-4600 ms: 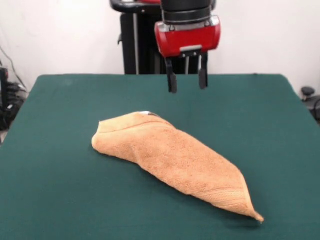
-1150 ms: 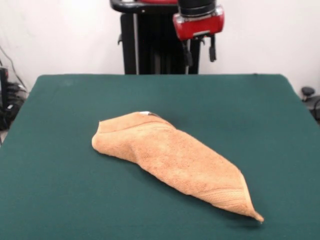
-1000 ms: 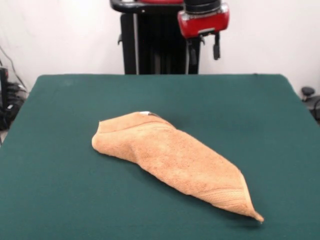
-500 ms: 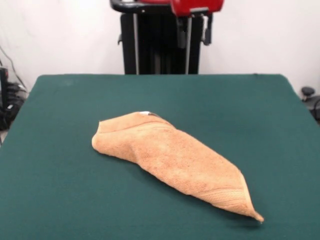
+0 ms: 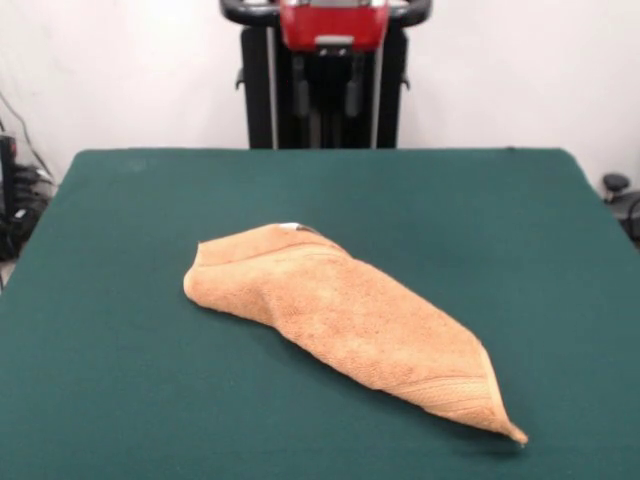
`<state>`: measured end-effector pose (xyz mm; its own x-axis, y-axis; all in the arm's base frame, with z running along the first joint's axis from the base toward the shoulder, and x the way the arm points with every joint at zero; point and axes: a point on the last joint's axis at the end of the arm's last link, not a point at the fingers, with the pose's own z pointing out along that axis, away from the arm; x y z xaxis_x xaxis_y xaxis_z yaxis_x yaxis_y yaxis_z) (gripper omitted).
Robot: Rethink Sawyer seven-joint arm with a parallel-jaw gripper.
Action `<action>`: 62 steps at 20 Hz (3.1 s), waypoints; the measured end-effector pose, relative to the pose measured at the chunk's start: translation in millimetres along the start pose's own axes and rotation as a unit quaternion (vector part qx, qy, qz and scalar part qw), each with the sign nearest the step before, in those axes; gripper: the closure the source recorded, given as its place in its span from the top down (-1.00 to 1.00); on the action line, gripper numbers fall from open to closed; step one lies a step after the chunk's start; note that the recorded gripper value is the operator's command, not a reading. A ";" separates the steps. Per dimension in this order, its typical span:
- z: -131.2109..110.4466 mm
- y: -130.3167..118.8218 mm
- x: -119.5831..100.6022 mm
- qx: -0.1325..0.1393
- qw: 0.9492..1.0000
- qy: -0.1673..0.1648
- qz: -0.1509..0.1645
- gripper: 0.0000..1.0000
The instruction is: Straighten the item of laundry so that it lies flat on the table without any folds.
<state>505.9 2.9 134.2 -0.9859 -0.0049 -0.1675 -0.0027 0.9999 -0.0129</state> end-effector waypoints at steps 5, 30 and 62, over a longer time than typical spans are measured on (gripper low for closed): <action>40.7 -16.1 1.2 0.005 0.999 -0.047 0.014 1.00; 166.9 -50.4 76.3 -0.033 0.995 -0.060 0.068 1.00; 41.2 8.9 -14.6 -0.102 0.974 -0.199 0.022 1.00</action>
<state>527.2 11.4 95.8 -0.8424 0.0746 -0.5336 -0.0345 0.9809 0.1916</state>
